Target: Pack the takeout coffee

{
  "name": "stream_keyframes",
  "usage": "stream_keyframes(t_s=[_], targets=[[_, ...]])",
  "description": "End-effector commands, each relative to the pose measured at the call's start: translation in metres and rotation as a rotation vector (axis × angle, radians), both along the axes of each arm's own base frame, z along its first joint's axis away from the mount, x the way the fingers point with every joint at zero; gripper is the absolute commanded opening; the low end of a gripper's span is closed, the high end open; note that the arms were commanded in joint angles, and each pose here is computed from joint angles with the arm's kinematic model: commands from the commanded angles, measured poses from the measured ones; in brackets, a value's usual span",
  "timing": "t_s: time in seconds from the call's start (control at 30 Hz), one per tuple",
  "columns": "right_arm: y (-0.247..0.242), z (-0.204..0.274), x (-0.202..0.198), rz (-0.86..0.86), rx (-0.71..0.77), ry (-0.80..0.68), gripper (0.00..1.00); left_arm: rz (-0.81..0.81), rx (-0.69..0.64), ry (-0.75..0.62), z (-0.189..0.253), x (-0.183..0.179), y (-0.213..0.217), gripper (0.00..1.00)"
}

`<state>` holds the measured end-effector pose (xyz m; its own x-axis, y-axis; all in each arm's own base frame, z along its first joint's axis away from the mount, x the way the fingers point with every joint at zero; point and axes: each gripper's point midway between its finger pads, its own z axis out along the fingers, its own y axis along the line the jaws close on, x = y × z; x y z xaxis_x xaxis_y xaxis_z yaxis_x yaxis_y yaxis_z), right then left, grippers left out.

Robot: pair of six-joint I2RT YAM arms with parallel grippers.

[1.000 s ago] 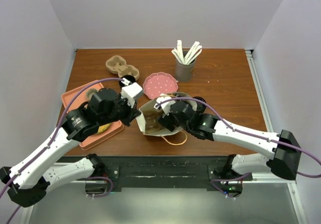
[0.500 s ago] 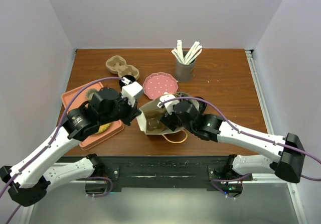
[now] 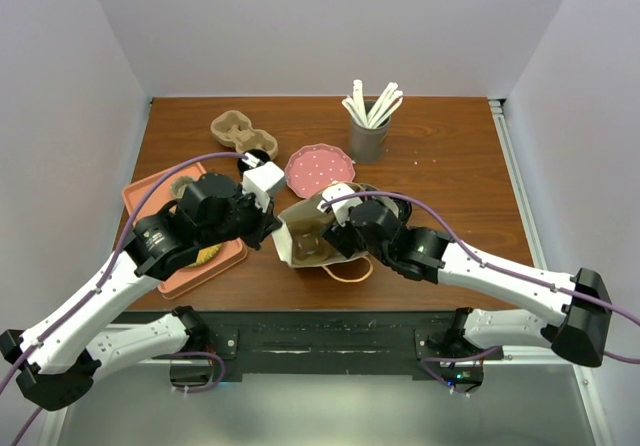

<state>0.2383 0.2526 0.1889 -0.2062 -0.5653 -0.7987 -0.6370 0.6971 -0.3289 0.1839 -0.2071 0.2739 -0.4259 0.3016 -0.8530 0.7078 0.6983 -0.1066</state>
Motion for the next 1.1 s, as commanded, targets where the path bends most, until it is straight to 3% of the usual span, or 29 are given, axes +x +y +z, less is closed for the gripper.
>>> stream_keyframes(t_s=[0.0,0.67,1.07], targets=[[-0.003,0.035,0.006,-0.046,0.09,-0.051,0.82,0.01,-0.039,-0.02,0.019,0.0,0.0,0.0],[0.029,0.054,-0.032,0.204,0.224,0.047,0.64,0.05,-0.079,0.014,0.023,0.001,-0.003,0.0],[0.039,0.061,-0.048,0.323,0.189,0.098,0.53,0.065,-0.113,0.017,0.032,0.006,-0.01,0.04]])
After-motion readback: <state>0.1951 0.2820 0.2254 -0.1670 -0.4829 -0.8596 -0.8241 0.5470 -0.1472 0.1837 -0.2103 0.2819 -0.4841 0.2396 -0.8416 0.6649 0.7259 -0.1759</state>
